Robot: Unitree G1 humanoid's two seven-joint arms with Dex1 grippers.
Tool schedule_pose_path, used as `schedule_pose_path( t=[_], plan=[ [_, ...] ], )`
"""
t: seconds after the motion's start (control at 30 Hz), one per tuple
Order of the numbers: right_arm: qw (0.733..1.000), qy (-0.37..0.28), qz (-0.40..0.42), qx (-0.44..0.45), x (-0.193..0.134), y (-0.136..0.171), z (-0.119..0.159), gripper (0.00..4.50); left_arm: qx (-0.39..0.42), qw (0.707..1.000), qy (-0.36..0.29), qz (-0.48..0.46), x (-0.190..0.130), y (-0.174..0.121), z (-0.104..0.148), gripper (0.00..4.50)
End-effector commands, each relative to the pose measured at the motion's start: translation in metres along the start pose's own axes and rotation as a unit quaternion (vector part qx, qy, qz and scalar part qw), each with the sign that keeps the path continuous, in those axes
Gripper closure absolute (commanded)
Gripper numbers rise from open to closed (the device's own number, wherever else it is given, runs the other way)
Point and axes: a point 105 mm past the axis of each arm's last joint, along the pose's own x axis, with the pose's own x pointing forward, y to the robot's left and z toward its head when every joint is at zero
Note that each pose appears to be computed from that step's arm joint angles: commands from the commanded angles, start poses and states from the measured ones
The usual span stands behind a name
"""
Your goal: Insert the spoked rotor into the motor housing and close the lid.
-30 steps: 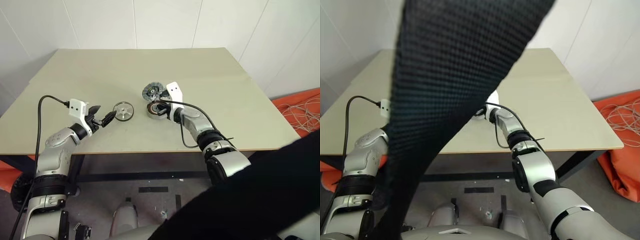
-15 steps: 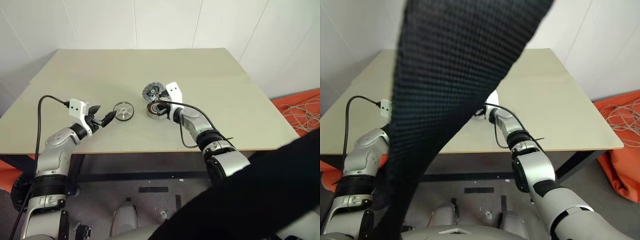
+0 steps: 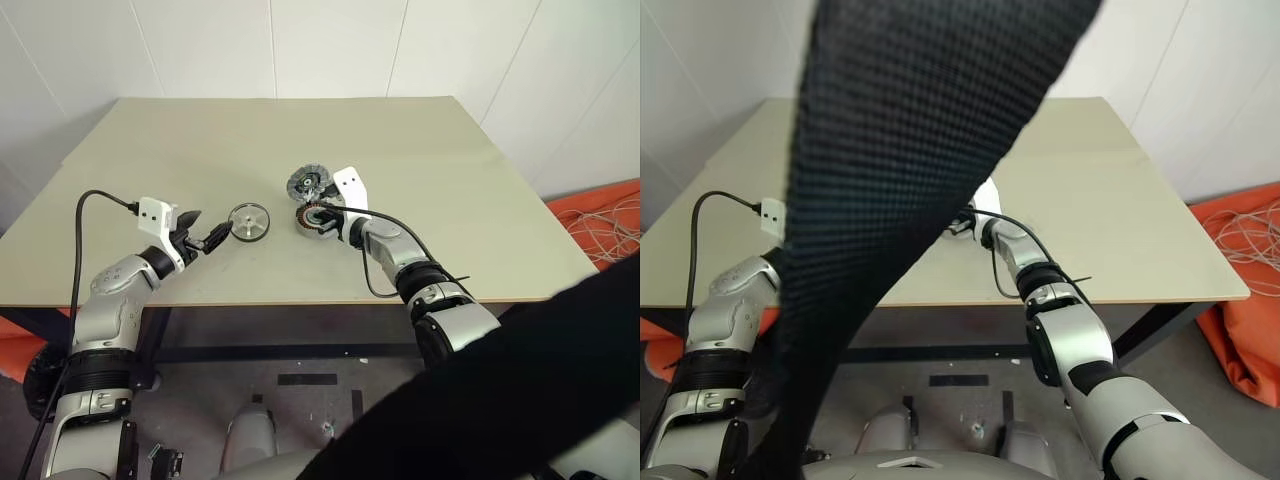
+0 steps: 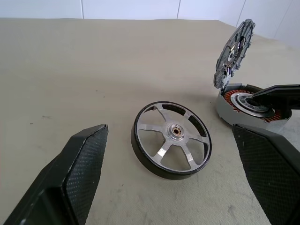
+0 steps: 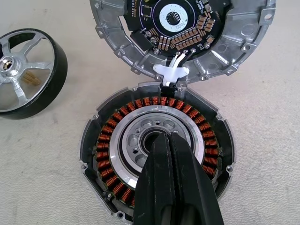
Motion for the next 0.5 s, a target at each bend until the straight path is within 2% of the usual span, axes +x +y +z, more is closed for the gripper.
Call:
schedule_pose_path(
  t=[0.03, 0.17, 0.3, 0.4, 0.5],
  plan=[
    [1.000, -0.022, 0.003, 0.005, -0.002, -0.002, 0.011, 4.49, 0.019, 0.999, -0.026, -0.001, 0.002, 0.000, 0.018, 0.00],
    [0.996, -0.073, 0.046, 0.006, -0.007, 0.010, 0.040, 4.49, 0.014, 1.000, -0.022, 0.005, -0.001, 0.003, 0.017, 0.00],
    [0.994, -0.091, 0.066, -0.010, -0.016, 0.018, 0.050, 4.49, -0.003, 0.999, -0.012, 0.037, -0.003, 0.014, 0.014, 0.00],
    [0.992, -0.112, 0.049, -0.005, -0.029, 0.008, 0.063, 4.49, -0.023, 0.997, 0.003, 0.077, -0.005, 0.028, 0.010, 0.00],
    [0.992, -0.125, 0.027, 0.000, -0.042, -0.005, 0.072, 4.49, -0.084, 0.992, -0.001, 0.092, -0.007, 0.036, 0.010, 0.00]
  ],
)
